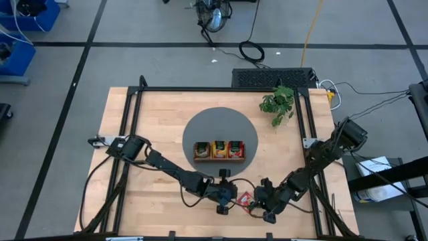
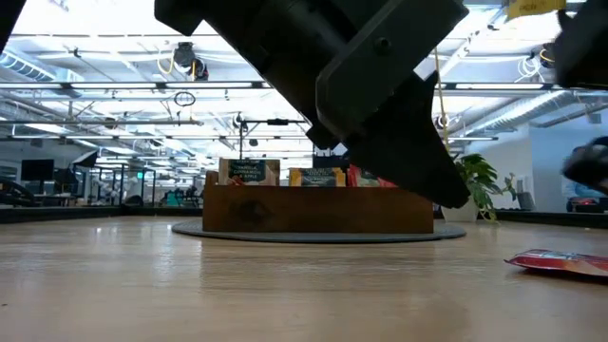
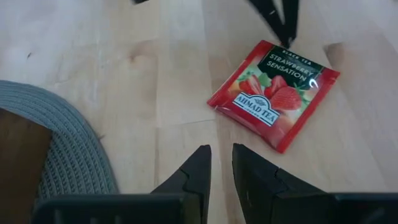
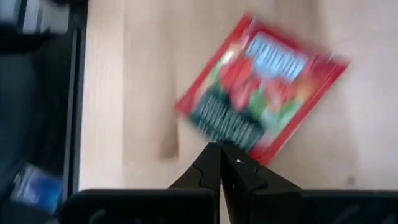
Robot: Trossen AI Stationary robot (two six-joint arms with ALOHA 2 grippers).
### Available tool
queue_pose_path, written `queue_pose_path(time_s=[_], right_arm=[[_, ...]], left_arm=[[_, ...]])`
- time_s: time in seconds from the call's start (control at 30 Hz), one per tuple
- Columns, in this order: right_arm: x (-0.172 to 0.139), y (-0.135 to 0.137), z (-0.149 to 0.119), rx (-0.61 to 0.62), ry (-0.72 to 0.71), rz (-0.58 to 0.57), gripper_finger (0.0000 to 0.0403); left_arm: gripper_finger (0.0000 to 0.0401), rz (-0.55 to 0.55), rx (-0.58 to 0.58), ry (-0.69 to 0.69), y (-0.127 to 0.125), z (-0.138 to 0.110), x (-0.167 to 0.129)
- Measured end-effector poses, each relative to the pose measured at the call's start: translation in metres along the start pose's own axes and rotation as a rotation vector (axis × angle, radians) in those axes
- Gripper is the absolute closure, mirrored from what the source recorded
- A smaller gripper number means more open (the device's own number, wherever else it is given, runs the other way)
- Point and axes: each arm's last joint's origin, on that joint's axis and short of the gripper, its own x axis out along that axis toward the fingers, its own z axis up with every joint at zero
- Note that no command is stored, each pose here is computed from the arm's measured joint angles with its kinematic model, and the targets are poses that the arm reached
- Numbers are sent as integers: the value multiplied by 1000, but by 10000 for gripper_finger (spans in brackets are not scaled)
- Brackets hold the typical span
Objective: Pick & Place Tea
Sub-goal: Put the red tea bag into the right section of the wooden organizer
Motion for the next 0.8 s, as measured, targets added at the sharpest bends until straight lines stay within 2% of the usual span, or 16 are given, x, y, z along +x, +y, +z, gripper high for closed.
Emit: queue_pose_path(time_s=[0.13, 0.37, 0.43, 0.6, 0.8], right_arm=[[1, -7, 5, 2, -34, -28, 403], [1, -27, 0, 67, 39, -140, 403], [1, -31, -1, 48, 64, -170, 403], [2, -42, 7, -32, 117, -158, 403], [3, -59, 21, -57, 135, -171, 403]], left_arm=[[329, -2, 1, -1, -1, 0, 0], [329, -13, -2, 0, -2, 0, -1], [329, -16, -2, -1, -3, 0, -1], [329, -28, 14, -11, -7, 1, -2], [329, -164, 46, -54, -15, -1, 5]])
